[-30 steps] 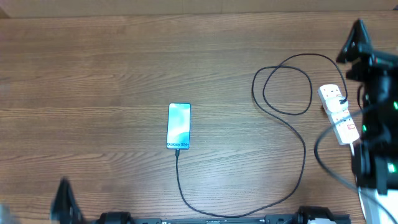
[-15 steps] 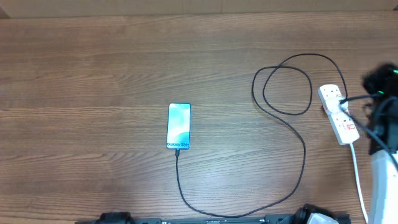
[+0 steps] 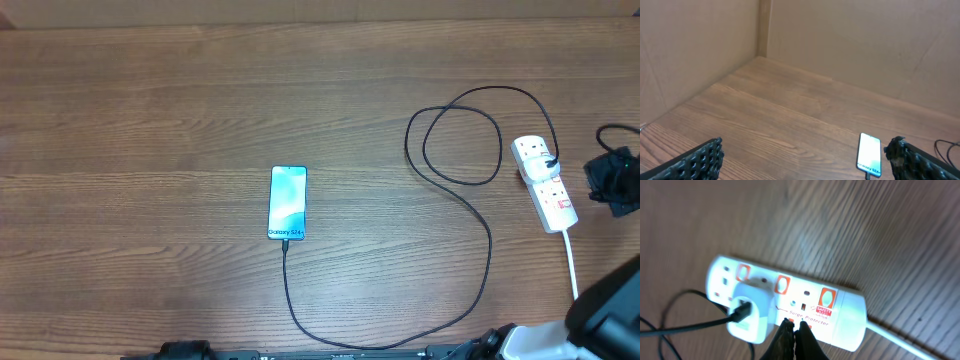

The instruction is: Plug charger to phone and switch on socket

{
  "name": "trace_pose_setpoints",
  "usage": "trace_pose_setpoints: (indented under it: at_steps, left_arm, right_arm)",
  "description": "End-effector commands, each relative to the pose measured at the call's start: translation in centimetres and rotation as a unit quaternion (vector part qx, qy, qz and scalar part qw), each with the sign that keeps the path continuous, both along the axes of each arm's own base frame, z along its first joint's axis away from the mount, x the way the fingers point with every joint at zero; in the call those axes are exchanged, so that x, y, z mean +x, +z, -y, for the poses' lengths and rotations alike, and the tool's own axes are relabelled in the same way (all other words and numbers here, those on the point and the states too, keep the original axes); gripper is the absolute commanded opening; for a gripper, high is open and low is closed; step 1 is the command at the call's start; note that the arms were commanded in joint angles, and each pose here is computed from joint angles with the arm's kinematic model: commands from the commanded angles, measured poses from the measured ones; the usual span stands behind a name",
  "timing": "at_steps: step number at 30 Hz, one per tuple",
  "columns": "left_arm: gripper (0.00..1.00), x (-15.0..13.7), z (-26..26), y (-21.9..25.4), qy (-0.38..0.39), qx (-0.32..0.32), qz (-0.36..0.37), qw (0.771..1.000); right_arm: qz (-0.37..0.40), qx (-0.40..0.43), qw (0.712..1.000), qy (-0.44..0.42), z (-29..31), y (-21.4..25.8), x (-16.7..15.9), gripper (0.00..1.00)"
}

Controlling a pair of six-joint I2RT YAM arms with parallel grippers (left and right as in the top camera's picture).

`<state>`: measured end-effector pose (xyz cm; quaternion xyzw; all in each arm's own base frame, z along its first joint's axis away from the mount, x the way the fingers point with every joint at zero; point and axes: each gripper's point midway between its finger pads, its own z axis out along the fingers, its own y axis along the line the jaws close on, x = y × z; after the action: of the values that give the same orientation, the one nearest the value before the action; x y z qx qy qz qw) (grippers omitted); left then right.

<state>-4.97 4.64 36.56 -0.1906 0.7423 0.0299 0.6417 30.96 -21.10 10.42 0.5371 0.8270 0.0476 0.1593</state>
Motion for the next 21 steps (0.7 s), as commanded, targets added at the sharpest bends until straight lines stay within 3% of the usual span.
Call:
trace_pose_setpoints:
  at_steps: [1, 5, 21]
  left_arm:
    - [1.0, -0.3, -0.1, -0.1, 0.01, 0.005, 0.004, 1.0]
    - [1.0, -0.3, -0.1, -0.1, 0.01, 0.005, 0.004, 1.0]
    - [1.0, -0.3, -0.1, -0.1, 0.01, 0.005, 0.004, 1.0]
  right_arm:
    - [0.021, 0.007, 0.998, 0.052, 0.3, 1.3, 2.6, 0.04]
    - [0.013, 0.025, 0.995, 0.094, -0.3, 0.8, 3.3, 0.04]
    - [-0.057, 0.057, 0.99, 0.112, -2.1, -4.6, 3.7, 0.04]
